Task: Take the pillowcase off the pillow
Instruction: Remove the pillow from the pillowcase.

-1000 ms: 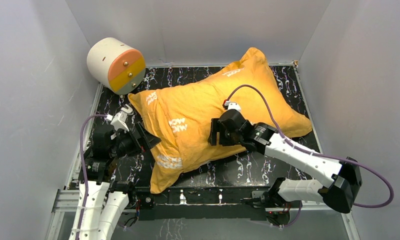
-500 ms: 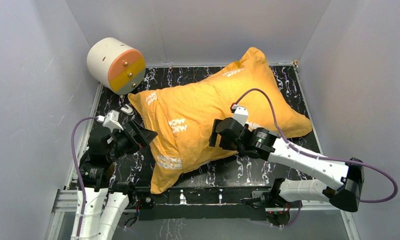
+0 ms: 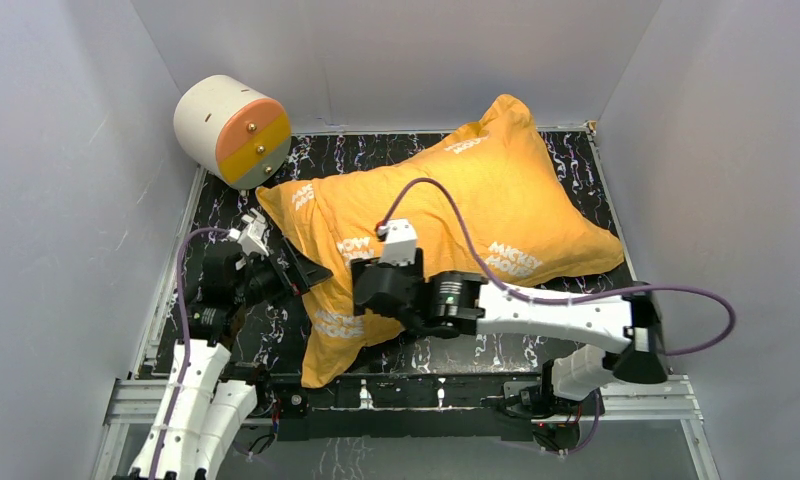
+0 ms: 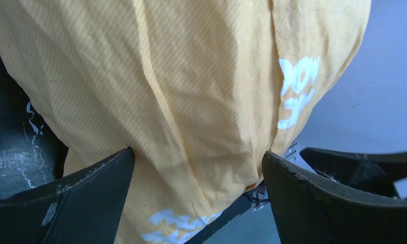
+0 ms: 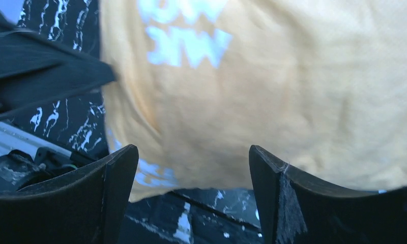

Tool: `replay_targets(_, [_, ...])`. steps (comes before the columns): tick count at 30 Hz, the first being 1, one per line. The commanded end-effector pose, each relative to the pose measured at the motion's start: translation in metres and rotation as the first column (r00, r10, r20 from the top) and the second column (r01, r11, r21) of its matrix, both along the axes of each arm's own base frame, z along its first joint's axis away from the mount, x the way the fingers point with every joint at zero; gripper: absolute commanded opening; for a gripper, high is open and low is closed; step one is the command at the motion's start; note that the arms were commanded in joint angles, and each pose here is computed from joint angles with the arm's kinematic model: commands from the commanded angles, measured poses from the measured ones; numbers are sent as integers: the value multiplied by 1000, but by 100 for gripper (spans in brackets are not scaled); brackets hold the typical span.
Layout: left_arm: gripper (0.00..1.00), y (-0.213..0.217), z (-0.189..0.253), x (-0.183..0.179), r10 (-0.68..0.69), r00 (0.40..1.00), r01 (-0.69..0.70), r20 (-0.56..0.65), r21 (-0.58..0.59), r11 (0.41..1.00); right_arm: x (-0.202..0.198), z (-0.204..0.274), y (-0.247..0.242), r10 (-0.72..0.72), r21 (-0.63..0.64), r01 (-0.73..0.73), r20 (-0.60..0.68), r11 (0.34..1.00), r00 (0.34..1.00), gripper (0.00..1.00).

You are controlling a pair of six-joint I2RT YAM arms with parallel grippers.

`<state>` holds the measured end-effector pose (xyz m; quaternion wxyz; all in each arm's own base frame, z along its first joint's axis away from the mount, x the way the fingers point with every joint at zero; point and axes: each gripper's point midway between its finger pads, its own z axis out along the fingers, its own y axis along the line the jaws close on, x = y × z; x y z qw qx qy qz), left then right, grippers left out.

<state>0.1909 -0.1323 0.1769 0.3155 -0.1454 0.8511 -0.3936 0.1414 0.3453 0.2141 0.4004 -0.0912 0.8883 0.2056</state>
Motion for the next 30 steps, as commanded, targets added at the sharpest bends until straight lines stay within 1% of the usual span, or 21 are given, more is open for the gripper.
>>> replay_targets(1, [92,-5,13,10,-49,998,48,41,9,999,26,38,6,-69,-108,97,236,989,969,87])
replay_targets(2, [92,-4,12,12,-45,998,45,38,14,999,29,38,13,-65,-101,93,251,991,966,86])
replay_targets(4, [92,-1,7,15,-25,999,24,27,26,999,31,36,31,-7,-96,36,284,995,959,86])
replay_targets(6, [96,0,3,18,-28,999,27,20,40,999,32,32,41,32,-97,-2,312,995,950,85])
replay_targets(8, [96,1,-1,20,-36,999,36,2,61,998,37,27,37,-34,-64,58,325,996,945,83])
replay_targets(10, [95,1,0,23,-27,1000,27,-6,57,998,42,21,27,-93,-42,114,341,993,935,77])
replay_targets(11, [94,1,1,24,-20,1000,20,3,51,999,43,17,23,-95,-42,116,347,992,933,74])
replay_targets(12, [94,1,3,26,-13,1000,12,16,47,999,42,14,24,-75,-40,95,350,995,934,73])
replay_targets(14, [94,5,0,28,5,1000,-7,27,71,997,40,6,32,2,-32,9,334,999,942,73])
replay_targets(16, [95,8,-12,29,11,1000,-11,4,92,996,36,-2,37,53,-46,-41,316,998,947,76])
replay_targets(18, [95,3,-22,28,-10,999,13,-34,72,997,36,0,41,84,-49,-73,300,996,950,78])
replay_targets(21, [90,-7,-27,24,-70,995,72,-72,23,997,29,12,53,149,-46,-142,278,989,949,81])
replay_targets(23, [89,-5,-30,24,-73,996,75,-46,44,996,24,20,64,220,-45,-216,288,975,932,82])
replay_targets(24, [87,-2,-32,24,-59,998,61,-35,63,996,23,20,67,230,-46,-227,287,973,930,82])
replay_targets(25, [84,1,-34,25,-43,999,45,-30,77,996,25,18,67,227,-56,-220,287,974,931,82])
replay_targets(27, [76,0,-36,22,-36,999,38,-30,62,997,32,10,64,200,-104,-177,292,979,935,79])
replay_targets(29, [68,0,-35,20,-7,999,8,-34,33,999,41,-3,54,170,-209,-112,286,972,943,74])
replay_targets(30, [65,1,-35,19,16,1000,-15,-25,22,1000,45,-6,50,153,-259,-77,288,963,945,70])
